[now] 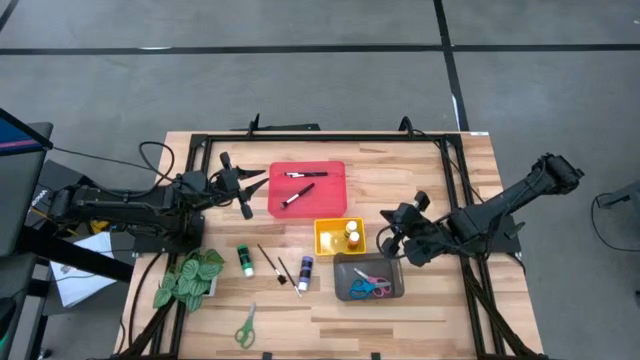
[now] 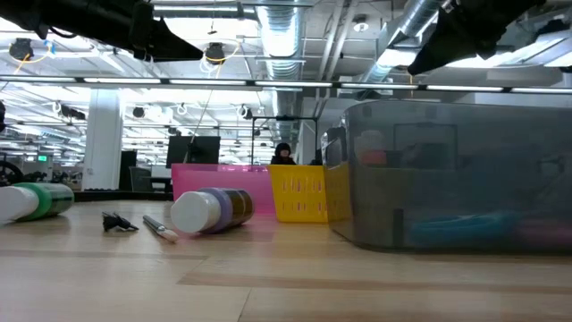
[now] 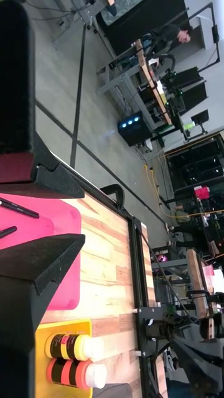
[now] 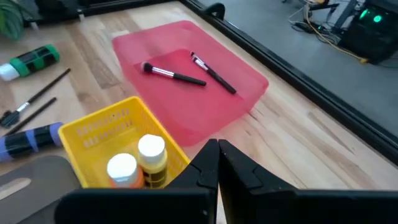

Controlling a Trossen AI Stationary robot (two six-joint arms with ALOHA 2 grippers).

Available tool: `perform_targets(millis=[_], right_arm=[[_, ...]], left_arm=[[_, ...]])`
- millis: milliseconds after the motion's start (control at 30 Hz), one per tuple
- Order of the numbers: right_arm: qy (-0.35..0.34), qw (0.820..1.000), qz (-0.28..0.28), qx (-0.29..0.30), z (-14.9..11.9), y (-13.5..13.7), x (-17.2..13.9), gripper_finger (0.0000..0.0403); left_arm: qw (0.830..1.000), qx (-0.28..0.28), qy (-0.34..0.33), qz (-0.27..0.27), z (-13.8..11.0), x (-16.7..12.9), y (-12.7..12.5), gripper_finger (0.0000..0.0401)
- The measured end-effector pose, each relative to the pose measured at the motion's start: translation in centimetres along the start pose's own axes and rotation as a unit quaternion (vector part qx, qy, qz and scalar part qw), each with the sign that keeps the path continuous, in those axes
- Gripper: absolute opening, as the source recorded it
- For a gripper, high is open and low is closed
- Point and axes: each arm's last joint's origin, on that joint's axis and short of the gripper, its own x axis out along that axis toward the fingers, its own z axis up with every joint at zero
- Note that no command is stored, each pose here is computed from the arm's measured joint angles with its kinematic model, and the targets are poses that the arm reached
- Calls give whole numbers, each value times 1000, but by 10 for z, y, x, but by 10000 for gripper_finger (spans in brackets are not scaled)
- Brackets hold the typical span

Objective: Pick & Place Paint Supplies
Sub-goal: Put the green paint bottle into the yellow bin

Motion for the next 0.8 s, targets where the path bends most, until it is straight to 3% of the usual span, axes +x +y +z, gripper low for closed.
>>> perform_targets(millis=[333, 800], right_arm=[[4, 1000, -2, -2, -1, -1, -1, 8], [12, 1000, 10, 3, -2, 0, -1, 81]], left_arm=[[1000, 0, 0, 0, 0, 0, 0, 95], [1000, 16, -5, 1, 1, 0, 0, 95]])
